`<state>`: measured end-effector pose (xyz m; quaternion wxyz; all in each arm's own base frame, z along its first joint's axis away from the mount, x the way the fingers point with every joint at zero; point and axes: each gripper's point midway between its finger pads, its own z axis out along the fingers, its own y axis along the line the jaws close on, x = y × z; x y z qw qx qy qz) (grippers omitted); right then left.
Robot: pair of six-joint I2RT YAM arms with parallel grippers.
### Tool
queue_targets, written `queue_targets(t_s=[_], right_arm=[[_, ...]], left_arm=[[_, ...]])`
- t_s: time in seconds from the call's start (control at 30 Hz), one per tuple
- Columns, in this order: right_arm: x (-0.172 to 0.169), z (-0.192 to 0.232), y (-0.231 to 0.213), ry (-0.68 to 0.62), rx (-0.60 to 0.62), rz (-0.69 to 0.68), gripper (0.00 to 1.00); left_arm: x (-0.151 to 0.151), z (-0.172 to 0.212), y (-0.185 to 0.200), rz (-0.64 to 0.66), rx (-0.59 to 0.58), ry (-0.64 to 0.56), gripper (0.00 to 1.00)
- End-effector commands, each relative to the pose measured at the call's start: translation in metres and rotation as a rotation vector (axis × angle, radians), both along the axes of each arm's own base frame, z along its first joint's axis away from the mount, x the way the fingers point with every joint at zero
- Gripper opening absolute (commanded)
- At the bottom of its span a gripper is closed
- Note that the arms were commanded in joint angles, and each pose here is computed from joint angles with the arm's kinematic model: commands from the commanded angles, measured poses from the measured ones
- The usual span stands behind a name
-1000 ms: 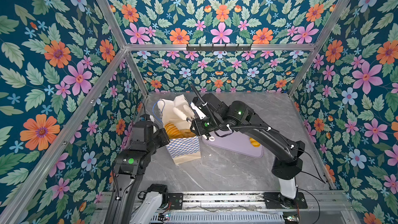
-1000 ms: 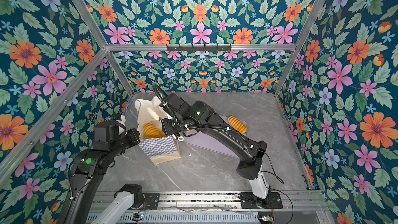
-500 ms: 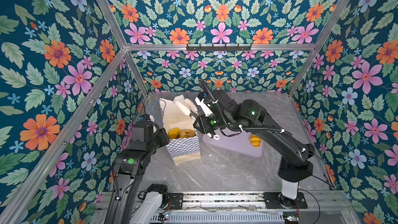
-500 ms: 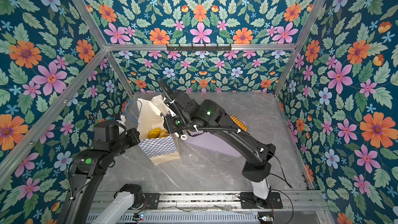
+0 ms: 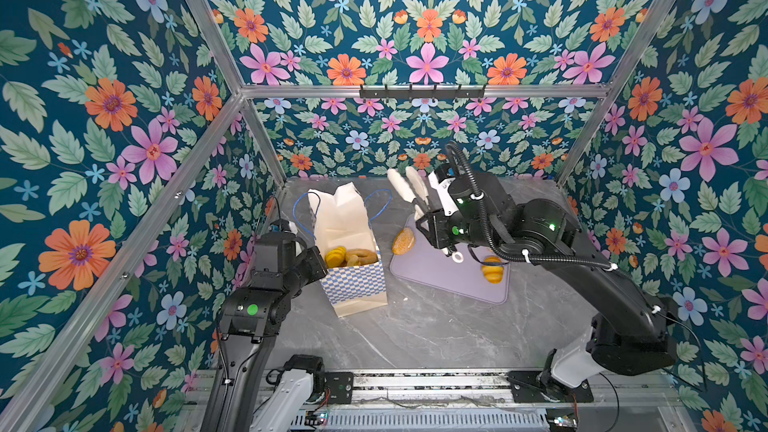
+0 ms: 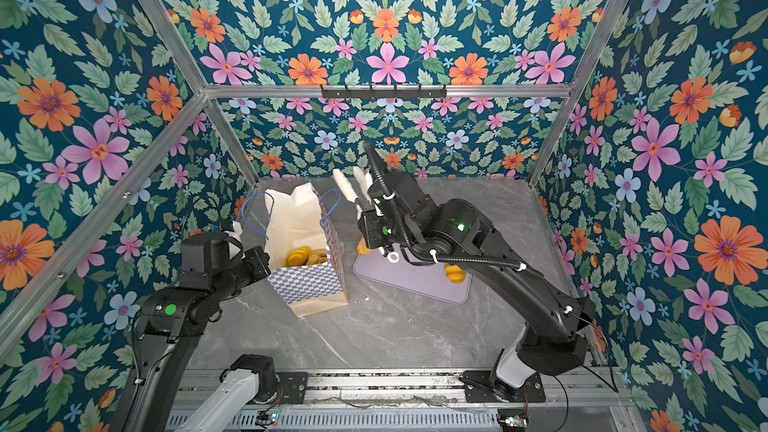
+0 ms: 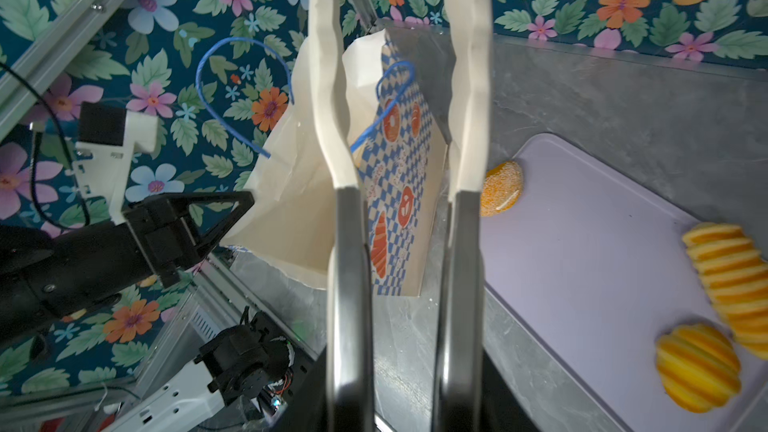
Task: Place the fake bread into the paper bag
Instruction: 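Move the empty tongs back over the tray toward the orange sugared bun, then close the right gripper's tongs on the orange sugar-coated oval bun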
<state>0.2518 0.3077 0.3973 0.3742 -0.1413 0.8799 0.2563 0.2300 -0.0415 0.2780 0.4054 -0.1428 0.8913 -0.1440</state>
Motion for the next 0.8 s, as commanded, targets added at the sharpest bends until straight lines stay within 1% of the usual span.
queue_targets(t_s=[0.0,0.13,0.3,0.57,0.77], right_arm=[[0.013,-0.001,-0.006,0.024,0.098,-0.048,0.4],[0.027,-0.029,-0.024,0.099,0.134,-0.106,0.41],[0.041,-0.067,-0.031,0.198,0.164,-0.143,0.41],[0.054,-0.123,-0.024,0.362,0.229,-0.156,0.41],[0.061,-0.17,-0.009,0.487,0.249,-0.16,0.41]], left_arm=[[0.002,0.006,0.0,0.001,-0.003,-0.018,0.05],[0.002,0.006,0.0,0.001,-0.003,-0.018,0.05],[0.002,0.005,0.0,0.001,-0.003,-0.016,0.05],[0.002,0.003,0.0,0.002,-0.003,-0.014,0.05],[0.002,0.001,-0.001,0.0,-0.003,-0.011,0.04]])
